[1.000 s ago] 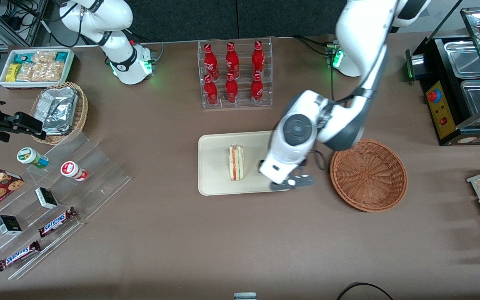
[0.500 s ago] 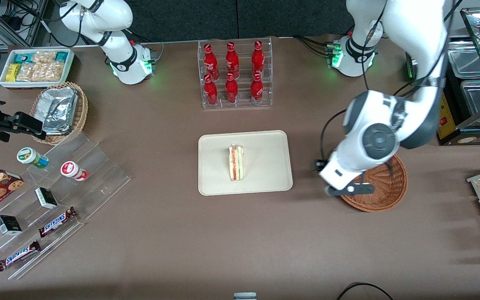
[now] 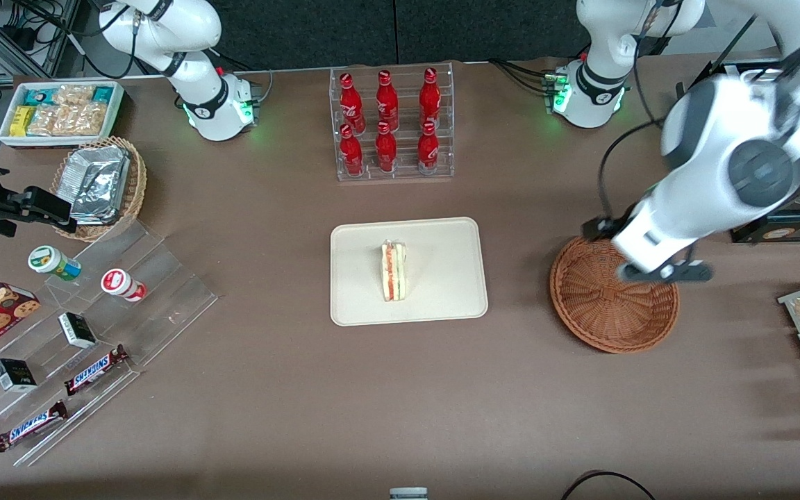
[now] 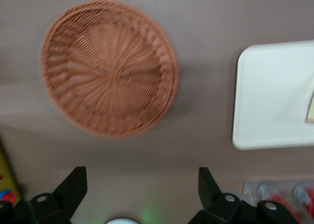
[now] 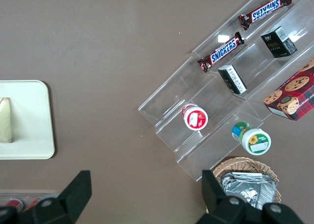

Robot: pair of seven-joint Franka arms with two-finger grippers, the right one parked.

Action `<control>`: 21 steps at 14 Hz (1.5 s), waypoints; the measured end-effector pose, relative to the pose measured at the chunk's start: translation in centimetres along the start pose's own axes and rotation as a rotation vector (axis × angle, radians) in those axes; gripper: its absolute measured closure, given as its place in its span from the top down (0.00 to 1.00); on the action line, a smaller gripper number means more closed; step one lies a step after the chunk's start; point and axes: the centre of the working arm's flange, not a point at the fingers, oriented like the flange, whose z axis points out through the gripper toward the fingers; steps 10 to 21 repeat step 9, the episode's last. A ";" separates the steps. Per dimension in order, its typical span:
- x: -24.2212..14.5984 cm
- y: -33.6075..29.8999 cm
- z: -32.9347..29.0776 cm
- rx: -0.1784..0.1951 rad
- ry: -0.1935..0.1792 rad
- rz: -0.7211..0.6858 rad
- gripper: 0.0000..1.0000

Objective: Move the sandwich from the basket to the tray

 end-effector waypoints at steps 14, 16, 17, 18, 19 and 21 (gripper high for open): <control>-7.6 -9.0 -9.1 -0.027 0.005 0.019 1.00; -7.6 -9.0 -9.1 -0.027 0.005 0.019 1.00; -7.6 -9.0 -9.1 -0.027 0.005 0.019 1.00; -7.6 -9.0 -9.1 -0.027 0.005 0.019 1.00; -7.6 -9.0 -9.1 -0.027 0.005 0.019 1.00; -7.6 -9.0 -9.1 -0.027 0.005 0.019 1.00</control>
